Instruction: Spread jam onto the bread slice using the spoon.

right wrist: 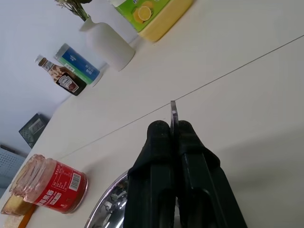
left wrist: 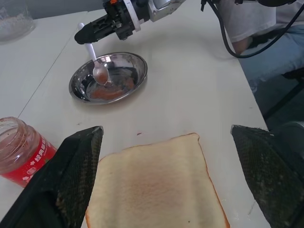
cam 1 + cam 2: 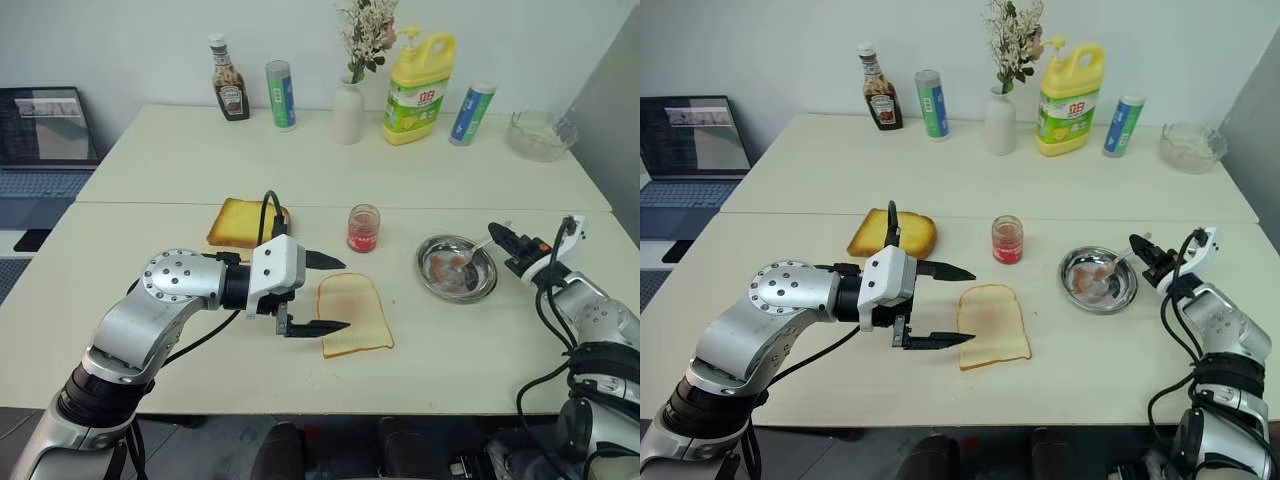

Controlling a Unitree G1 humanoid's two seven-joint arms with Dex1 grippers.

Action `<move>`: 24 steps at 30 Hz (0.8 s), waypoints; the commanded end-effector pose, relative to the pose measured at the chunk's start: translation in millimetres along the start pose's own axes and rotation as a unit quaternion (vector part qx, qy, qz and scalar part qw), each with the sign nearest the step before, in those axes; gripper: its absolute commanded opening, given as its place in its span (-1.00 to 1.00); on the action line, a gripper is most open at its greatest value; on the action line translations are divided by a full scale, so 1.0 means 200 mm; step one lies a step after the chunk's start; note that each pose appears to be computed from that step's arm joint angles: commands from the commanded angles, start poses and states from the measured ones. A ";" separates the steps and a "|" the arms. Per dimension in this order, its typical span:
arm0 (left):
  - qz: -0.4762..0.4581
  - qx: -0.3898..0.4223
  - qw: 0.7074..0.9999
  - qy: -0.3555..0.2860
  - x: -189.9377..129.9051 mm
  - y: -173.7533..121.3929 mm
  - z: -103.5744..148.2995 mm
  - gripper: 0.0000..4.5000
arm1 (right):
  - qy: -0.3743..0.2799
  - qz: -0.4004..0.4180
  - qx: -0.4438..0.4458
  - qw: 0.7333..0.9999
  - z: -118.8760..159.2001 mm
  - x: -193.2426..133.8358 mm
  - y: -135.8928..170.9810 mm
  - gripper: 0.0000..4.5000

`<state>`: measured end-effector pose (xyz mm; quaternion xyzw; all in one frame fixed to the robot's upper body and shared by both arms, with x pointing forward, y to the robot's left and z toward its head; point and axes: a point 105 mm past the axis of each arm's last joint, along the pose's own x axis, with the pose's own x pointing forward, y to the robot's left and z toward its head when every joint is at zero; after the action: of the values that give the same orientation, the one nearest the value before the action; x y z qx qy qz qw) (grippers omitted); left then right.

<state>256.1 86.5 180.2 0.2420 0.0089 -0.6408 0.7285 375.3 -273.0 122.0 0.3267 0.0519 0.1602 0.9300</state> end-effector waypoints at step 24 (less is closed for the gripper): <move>0.238 -0.092 0.966 0.040 -0.24 0.12 -0.15 1.00 | -0.051 0.276 -0.375 0.884 0.02 0.29 1.21 -0.99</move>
<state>282.1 149.3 165.6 0.1796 0.0604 -0.4286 0.8834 364.3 -80.8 265.1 -0.0040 -0.1165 0.4066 0.9061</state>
